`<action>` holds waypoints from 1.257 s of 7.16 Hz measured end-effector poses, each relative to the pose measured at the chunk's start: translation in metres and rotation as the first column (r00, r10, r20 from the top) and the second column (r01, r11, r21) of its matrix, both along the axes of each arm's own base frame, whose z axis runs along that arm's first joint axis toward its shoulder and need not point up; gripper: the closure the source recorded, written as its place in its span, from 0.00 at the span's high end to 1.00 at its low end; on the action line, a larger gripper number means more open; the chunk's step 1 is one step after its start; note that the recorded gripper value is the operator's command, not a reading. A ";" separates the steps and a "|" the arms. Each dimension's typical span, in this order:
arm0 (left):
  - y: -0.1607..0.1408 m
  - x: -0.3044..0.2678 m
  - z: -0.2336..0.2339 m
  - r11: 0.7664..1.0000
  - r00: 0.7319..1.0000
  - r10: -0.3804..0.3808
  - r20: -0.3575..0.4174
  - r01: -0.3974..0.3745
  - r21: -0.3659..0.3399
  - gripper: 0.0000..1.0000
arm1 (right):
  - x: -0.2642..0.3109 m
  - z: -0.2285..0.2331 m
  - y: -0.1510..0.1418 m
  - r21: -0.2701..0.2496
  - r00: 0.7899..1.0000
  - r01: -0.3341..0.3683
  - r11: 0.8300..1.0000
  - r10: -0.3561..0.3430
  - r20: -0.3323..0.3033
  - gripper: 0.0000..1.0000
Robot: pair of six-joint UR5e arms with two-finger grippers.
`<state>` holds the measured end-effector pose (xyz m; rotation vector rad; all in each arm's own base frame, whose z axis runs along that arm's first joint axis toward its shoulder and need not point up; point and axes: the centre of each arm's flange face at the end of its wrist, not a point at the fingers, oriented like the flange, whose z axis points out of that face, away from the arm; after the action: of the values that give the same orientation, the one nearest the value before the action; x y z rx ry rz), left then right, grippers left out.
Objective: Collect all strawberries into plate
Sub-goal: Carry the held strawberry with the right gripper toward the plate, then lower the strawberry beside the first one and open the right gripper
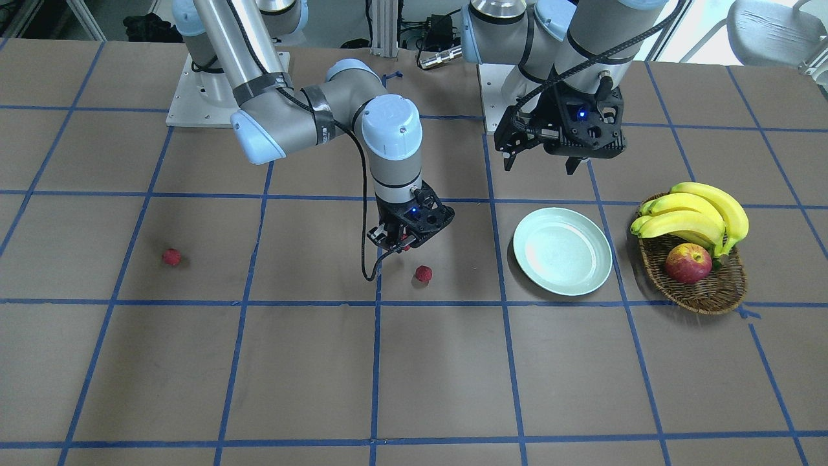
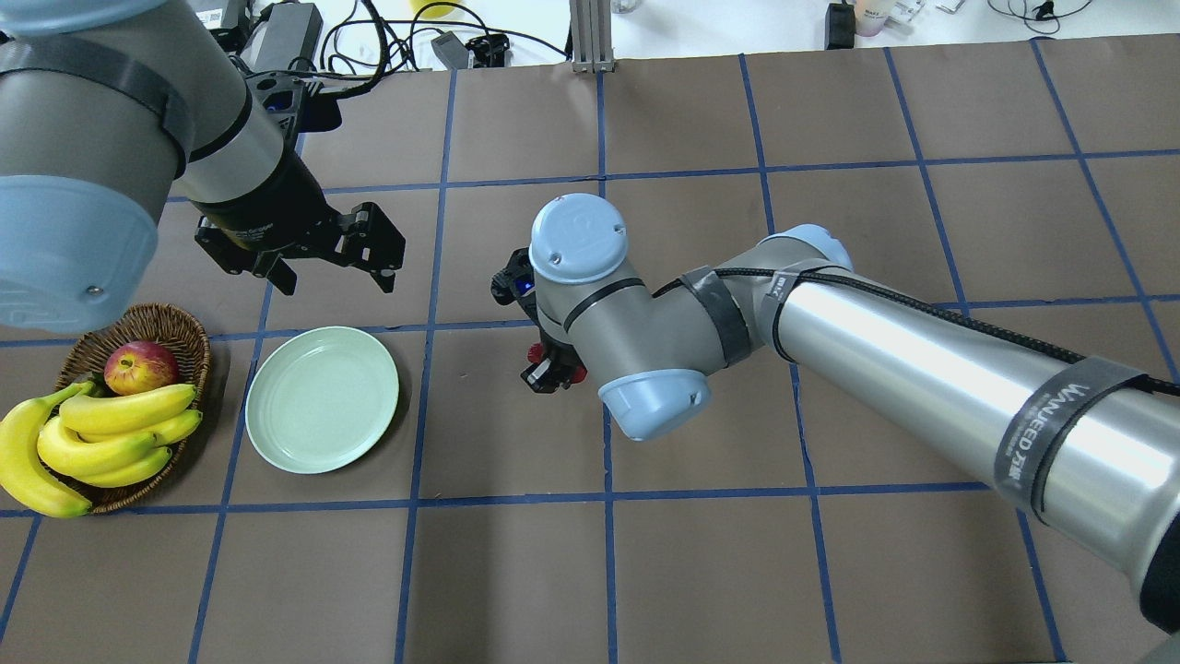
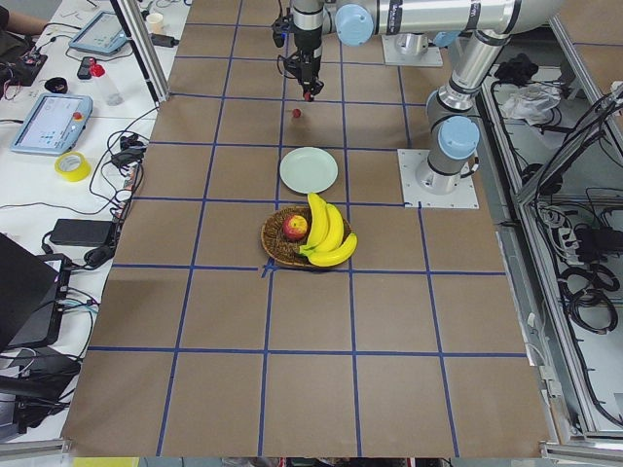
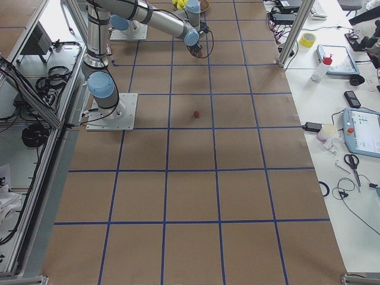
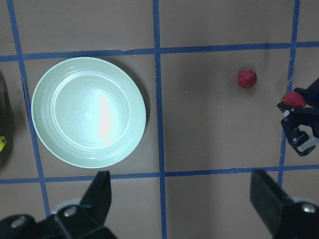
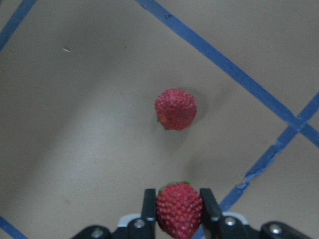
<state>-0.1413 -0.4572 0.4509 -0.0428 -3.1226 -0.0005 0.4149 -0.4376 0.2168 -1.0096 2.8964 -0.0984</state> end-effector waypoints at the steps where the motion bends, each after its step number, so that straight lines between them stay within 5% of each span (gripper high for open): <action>1: 0.000 0.000 0.000 1.000 1.000 -0.002 0.002 0.002 0.001 1.00 | 0.019 -0.009 0.011 -0.006 1.000 0.028 1.000 -0.028 0.012 0.00; 5: 0.000 0.000 0.000 1.000 1.000 -0.004 0.001 0.004 0.001 1.00 | 0.064 -0.026 0.011 -0.035 0.997 0.048 0.998 -0.046 0.062 0.00; 6: 0.000 0.000 0.000 1.000 1.000 -0.004 0.001 0.004 0.001 1.00 | 0.069 -0.023 0.008 -0.039 0.997 0.048 0.998 -0.045 0.070 0.23; 9: 0.000 0.000 0.000 1.000 1.000 -0.003 0.002 0.003 0.001 1.00 | 0.071 -0.026 0.008 -0.024 0.996 0.046 0.999 -0.044 0.072 0.31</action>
<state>-0.1412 -0.4571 0.4505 -0.0478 -3.1241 -0.0025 0.4862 -0.4293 0.1906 -0.9244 2.8605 -0.1716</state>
